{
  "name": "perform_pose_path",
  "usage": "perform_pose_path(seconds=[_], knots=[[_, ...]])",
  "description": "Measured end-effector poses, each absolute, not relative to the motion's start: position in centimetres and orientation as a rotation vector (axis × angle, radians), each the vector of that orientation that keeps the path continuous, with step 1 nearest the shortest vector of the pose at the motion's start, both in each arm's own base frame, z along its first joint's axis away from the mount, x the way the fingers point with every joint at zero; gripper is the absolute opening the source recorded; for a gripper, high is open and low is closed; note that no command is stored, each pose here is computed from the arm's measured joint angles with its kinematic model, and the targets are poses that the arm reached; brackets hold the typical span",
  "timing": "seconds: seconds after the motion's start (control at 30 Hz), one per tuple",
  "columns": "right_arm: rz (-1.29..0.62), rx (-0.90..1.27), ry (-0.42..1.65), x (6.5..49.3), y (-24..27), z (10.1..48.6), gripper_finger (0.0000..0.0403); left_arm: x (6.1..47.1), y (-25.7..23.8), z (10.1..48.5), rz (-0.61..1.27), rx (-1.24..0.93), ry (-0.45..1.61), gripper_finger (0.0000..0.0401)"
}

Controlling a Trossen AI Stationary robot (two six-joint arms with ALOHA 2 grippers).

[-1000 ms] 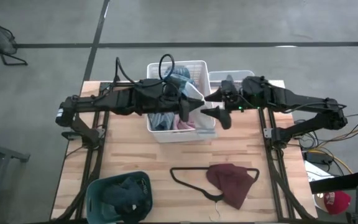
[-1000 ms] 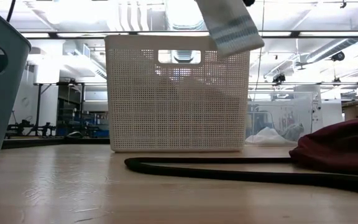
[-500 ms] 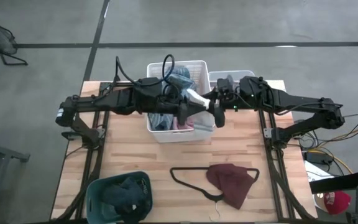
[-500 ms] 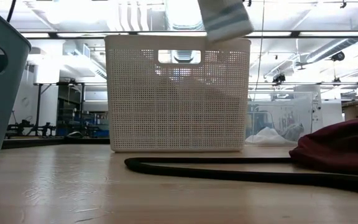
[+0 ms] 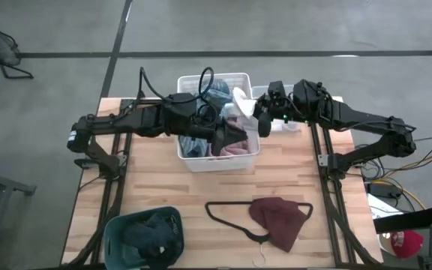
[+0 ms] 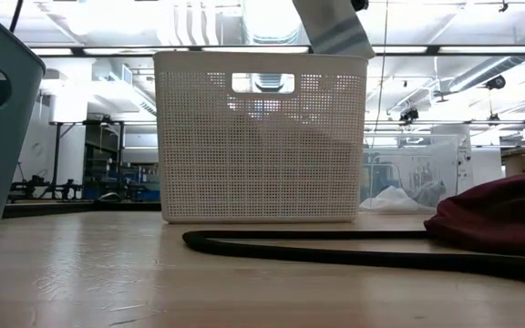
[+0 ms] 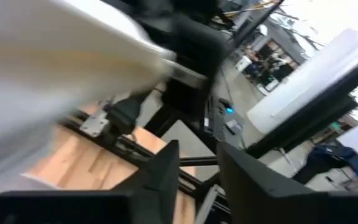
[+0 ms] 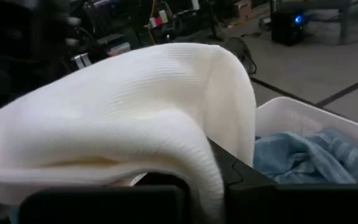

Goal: Pick & Place Cloths
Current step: Put the white sock into the transparent container

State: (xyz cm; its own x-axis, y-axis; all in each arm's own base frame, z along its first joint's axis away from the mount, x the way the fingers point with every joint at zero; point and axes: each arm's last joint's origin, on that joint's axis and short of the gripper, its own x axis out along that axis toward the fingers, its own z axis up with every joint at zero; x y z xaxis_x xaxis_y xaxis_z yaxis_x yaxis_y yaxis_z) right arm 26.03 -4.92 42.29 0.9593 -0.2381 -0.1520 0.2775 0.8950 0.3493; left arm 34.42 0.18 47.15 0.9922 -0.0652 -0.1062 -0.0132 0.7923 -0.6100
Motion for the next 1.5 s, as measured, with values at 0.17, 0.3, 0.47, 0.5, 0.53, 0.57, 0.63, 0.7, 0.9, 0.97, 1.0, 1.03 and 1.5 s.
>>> perform_pose_path(seconds=[0.17,0.3,0.47,0.5,0.53,0.57,0.63,0.7,0.9,0.97,1.0,1.03,1.5], knots=[[-0.420,0.388,0.118,24.9,-5.6,42.3,0.0013,33.8,0.7,47.1,-0.087,-0.635,0.184,0.0166],[-0.624,0.361,0.151,23.3,-6.5,42.1,0.0013,33.1,0.6,47.2,-0.104,-0.632,0.212,0.0177],[-0.825,0.313,0.145,21.2,-7.8,42.4,0.0020,32.4,0.7,47.4,-0.094,-0.612,0.226,0.0175],[-0.853,0.292,0.152,21.0,-8.2,42.4,0.0020,32.3,0.7,47.5,-0.092,-0.610,0.228,0.0175],[-0.878,0.272,0.157,20.8,-8.5,42.4,0.0019,32.3,0.7,47.5,-0.092,-0.606,0.230,0.0175],[-0.897,0.254,0.163,20.7,-8.8,42.4,0.0018,32.2,0.7,47.5,-0.092,-0.602,0.229,0.0175],[-0.927,0.212,0.187,20.5,-9.6,42.3,0.0014,32.2,0.7,47.5,-0.091,-0.602,0.231,0.0175],[-0.955,0.152,0.230,20.5,-10.5,42.0,0.0013,32.2,0.7,47.5,-0.091,-0.600,0.231,0.0175],[-1.043,0.110,0.359,20.3,-12.9,40.7,0.0024,32.2,0.7,47.3,-0.070,-0.579,0.234,0.0175],[-1.075,0.141,0.415,20.0,-13.5,39.9,0.0026,32.2,0.7,47.3,-0.061,-0.579,0.232,0.0175],[-1.088,0.148,0.451,20.0,-13.8,39.4,0.0026,32.2,0.7,47.4,-0.061,-0.579,0.231,0.0175],[-1.100,0.152,0.486,19.9,-14.2,39.0,0.0026,32.2,0.7,47.4,-0.060,-0.580,0.231,0.0175],[-1.189,0.232,0.782,20.5,-17.9,33.8,0.0097,32.2,0.7,47.3,-0.056,-0.579,0.240,0.0175]])
